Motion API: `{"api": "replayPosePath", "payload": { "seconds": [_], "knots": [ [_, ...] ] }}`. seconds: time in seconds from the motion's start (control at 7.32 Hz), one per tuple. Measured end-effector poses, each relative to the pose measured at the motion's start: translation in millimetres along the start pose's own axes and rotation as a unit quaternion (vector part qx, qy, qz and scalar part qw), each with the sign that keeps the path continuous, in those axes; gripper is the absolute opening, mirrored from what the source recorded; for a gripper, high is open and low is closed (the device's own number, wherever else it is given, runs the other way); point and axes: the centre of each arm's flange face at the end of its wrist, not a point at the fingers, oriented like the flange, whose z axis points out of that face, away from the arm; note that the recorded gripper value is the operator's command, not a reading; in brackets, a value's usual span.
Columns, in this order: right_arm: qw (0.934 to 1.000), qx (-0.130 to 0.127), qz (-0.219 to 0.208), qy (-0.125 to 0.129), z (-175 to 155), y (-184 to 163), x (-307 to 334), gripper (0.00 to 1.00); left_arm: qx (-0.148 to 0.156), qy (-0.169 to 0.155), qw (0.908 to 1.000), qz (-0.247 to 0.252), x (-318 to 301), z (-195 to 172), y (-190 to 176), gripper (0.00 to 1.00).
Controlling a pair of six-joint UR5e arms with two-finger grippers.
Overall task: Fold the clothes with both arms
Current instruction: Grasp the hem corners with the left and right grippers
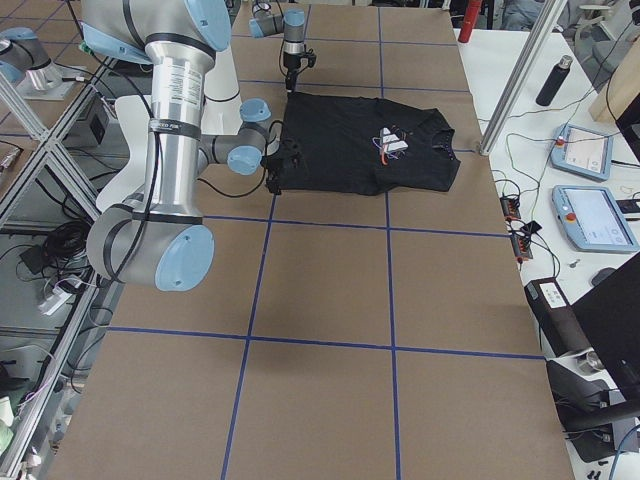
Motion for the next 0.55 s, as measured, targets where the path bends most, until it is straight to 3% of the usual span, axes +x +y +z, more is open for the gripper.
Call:
{"api": "replayPosePath", "payload": {
  "seconds": [0.55],
  "knots": [
    [0.9999, 0.005, 0.014, -0.004, 4.3, 8.5, -9.9, 1.0, 0.0, 0.001, 1.0, 0.0, 0.2, -1.4, -0.2, 0.0]
  ]
}}
